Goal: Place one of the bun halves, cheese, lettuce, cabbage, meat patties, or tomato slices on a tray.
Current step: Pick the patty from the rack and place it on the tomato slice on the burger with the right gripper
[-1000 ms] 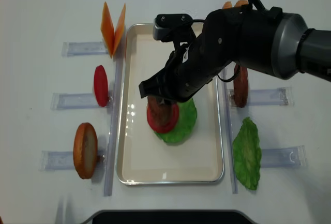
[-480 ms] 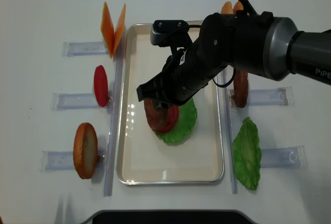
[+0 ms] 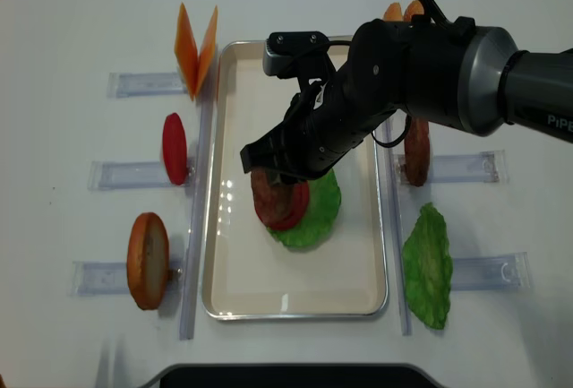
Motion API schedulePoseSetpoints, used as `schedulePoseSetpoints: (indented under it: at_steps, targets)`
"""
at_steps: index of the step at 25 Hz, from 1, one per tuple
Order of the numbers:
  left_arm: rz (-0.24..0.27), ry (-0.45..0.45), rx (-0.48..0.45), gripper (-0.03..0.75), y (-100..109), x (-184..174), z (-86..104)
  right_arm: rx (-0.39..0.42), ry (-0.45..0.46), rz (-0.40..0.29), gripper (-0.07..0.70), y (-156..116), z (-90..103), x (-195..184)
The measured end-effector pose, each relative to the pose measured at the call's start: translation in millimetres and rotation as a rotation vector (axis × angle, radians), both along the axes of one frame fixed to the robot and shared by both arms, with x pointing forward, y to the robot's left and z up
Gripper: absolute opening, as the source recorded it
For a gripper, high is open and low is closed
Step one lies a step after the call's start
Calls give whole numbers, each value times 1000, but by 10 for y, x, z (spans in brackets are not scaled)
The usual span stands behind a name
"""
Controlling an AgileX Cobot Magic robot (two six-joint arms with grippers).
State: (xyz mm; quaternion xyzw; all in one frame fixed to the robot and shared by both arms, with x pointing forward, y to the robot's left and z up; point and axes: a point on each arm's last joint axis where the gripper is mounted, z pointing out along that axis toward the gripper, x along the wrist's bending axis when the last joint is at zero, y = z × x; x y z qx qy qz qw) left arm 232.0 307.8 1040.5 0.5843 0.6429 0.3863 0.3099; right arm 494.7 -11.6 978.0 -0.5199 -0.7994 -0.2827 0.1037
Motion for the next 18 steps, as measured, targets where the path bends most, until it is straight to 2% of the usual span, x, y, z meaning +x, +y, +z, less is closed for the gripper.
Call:
schedulePoseSetpoints:
  at_steps: [6,12,14,18]
  targets:
    - [0,0,0,141,0,0,0,-7,-13,17,361,-3,-5,2]
    - [0,0,0,141,0,0,0,-70,-67,68,507,-43,-30,18]
    - [0,0,0,141,0,0,0,-105,-79,86,532,-70,-48,23]
    - [0,0,0,141,0,0,0,-181,-89,81,545,-174,-84,81]
